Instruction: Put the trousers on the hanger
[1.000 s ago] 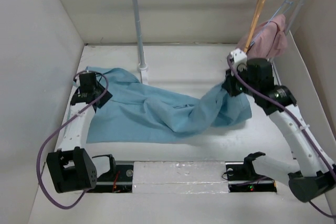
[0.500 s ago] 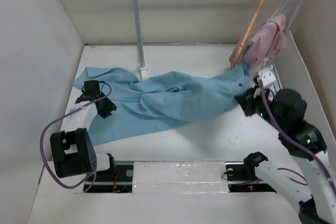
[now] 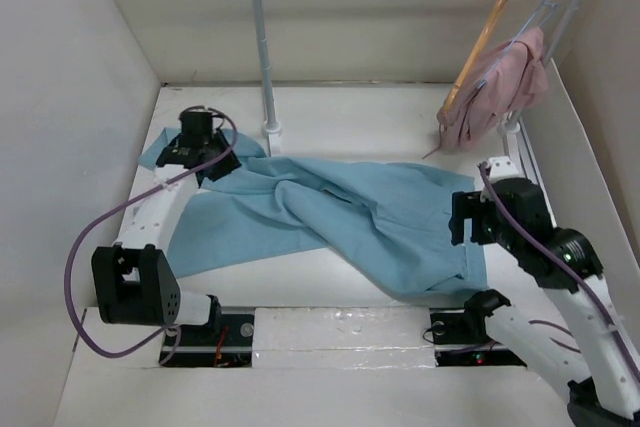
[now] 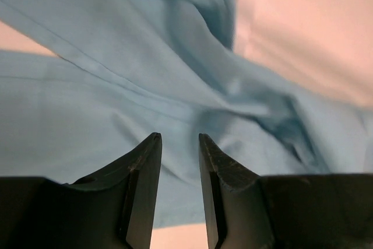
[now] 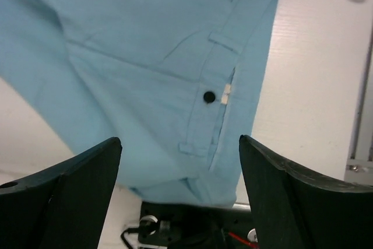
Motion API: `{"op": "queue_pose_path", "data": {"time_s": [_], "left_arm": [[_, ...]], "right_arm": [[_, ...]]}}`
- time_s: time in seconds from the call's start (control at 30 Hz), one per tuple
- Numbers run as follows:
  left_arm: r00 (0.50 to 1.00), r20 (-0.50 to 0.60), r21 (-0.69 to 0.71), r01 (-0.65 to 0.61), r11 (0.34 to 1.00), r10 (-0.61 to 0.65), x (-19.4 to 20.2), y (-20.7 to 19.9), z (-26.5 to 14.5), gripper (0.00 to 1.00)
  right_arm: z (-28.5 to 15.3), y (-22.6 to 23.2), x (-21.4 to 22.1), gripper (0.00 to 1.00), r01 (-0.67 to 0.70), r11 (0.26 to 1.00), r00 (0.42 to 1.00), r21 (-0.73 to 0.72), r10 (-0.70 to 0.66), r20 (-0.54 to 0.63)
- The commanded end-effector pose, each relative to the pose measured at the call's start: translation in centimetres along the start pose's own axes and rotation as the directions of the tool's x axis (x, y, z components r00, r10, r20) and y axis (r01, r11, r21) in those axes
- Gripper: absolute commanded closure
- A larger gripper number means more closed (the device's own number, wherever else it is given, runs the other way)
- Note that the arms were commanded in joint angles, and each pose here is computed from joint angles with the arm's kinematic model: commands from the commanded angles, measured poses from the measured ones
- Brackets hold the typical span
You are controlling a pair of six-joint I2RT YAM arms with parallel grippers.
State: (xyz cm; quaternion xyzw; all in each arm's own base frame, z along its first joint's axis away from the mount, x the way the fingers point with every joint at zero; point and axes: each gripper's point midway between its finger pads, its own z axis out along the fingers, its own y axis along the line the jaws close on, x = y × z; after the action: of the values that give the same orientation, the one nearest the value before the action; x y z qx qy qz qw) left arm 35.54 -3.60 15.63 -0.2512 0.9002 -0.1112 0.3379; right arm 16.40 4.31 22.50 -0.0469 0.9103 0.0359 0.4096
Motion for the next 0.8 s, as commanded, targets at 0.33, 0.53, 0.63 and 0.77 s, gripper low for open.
{"op": "queue_pose_path", "data": {"time_s": [0.33, 0.53, 0.63, 0.77], "left_arm": [[0.915, -0.249, 0.142, -0.290, 0.946, 0.318, 15.5, -6.3, -1.4, 0.71], [0.908, -0.245, 0.078, -0.330, 0.941, 0.339, 16.5, -4.1, -0.8, 0.72], [0.900, -0.268, 0.059, -0.342, 0.938, 0.345, 17.2, -3.3, -0.6, 0.72], [0.901, -0.279, 0.047, -0.333, 0.942, 0.333, 17.8, -2.6, -0.2, 0.73]], "right_arm": [[16.1, -9.5, -5.1, 0.22, -0.134, 0.978, 0.979, 0.157, 0.106, 0.175], [24.3, -9.0, -1.9, 0.31, -0.241, 0.971, 0.970, -0.009, 0.240, -0.023], [25.4, -9.2, -0.8, 0.31, -0.293, 0.956, 0.954, -0.004, 0.292, -0.066], [25.7, -10.0, 0.2, 0.31, -0.352, 0.934, 0.929, 0.056, 0.356, -0.102]]}}
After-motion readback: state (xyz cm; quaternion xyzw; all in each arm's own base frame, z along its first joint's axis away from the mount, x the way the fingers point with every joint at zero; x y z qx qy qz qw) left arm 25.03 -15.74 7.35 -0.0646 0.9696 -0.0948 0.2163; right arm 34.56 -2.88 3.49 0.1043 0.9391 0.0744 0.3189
